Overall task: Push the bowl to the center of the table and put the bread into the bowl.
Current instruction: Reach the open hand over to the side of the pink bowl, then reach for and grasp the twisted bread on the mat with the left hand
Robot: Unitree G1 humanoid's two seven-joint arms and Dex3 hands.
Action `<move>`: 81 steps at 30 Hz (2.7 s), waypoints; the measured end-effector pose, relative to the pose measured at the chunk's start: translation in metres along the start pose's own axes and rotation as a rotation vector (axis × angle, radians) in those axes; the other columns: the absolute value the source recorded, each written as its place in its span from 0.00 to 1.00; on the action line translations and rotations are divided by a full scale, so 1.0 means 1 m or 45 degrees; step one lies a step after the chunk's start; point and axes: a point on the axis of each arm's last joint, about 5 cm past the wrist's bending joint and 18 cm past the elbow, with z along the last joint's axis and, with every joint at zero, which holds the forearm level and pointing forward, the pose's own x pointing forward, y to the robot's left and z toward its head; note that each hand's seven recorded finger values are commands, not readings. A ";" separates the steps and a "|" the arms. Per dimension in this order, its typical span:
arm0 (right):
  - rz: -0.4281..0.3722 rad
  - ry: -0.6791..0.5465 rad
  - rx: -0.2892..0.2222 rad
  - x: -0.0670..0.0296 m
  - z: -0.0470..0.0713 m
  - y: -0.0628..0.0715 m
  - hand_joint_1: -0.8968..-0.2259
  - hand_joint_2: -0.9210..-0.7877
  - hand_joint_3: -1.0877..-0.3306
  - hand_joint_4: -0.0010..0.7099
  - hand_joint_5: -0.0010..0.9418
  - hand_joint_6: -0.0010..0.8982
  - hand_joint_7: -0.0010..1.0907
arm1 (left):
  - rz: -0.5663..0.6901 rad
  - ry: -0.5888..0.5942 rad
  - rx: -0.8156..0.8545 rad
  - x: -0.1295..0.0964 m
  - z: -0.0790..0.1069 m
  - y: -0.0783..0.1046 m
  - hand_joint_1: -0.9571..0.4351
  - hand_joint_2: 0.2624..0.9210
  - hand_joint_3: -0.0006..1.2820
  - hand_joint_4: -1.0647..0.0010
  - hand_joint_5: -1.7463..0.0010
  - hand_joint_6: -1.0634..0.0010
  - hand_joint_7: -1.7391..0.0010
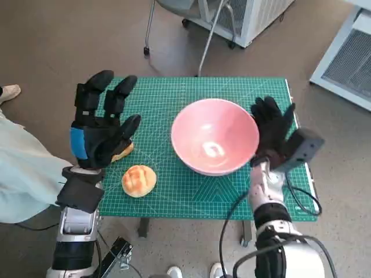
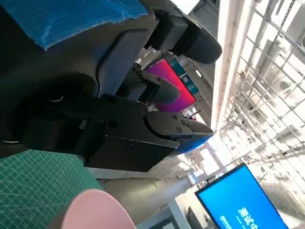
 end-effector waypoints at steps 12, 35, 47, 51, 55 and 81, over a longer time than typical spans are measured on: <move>0.025 0.064 -0.084 0.0003 -0.003 0.015 0.71 0.29 0.45 0.56 0.01 0.27 0.58 | 0.015 0.018 0.013 -0.006 0.000 0.002 0.67 0.92 0.23 0.85 0.56 0.91 0.44; 0.334 -0.503 -0.317 0.0105 0.045 0.014 0.67 0.05 0.57 0.62 0.02 0.23 0.66 | -0.343 0.116 0.615 0.003 0.016 0.110 0.71 0.99 0.08 0.67 0.90 0.77 0.68; 0.715 -0.937 -0.462 0.0023 0.070 0.020 0.69 0.01 0.63 0.60 0.01 0.22 0.70 | -0.647 0.182 1.087 0.030 0.039 0.162 0.77 0.97 0.01 0.66 1.00 0.62 0.89; 0.741 -0.980 -0.481 -0.0007 0.070 0.018 0.68 0.00 0.63 0.61 0.01 0.22 0.71 | -0.785 0.239 1.198 0.036 0.037 0.164 0.78 0.94 0.00 0.71 1.00 0.64 0.93; 0.760 -1.003 -0.493 -0.0032 0.069 0.019 0.68 0.00 0.62 0.61 0.01 0.22 0.71 | -0.923 0.296 1.277 0.041 0.035 0.159 0.78 0.92 0.00 0.77 1.00 0.69 0.96; 0.807 -1.030 -0.527 -0.0064 0.068 0.020 0.64 0.00 0.63 0.60 0.01 0.19 0.73 | -0.931 0.687 1.300 0.056 0.017 0.104 0.46 0.88 0.01 0.87 1.00 0.78 1.00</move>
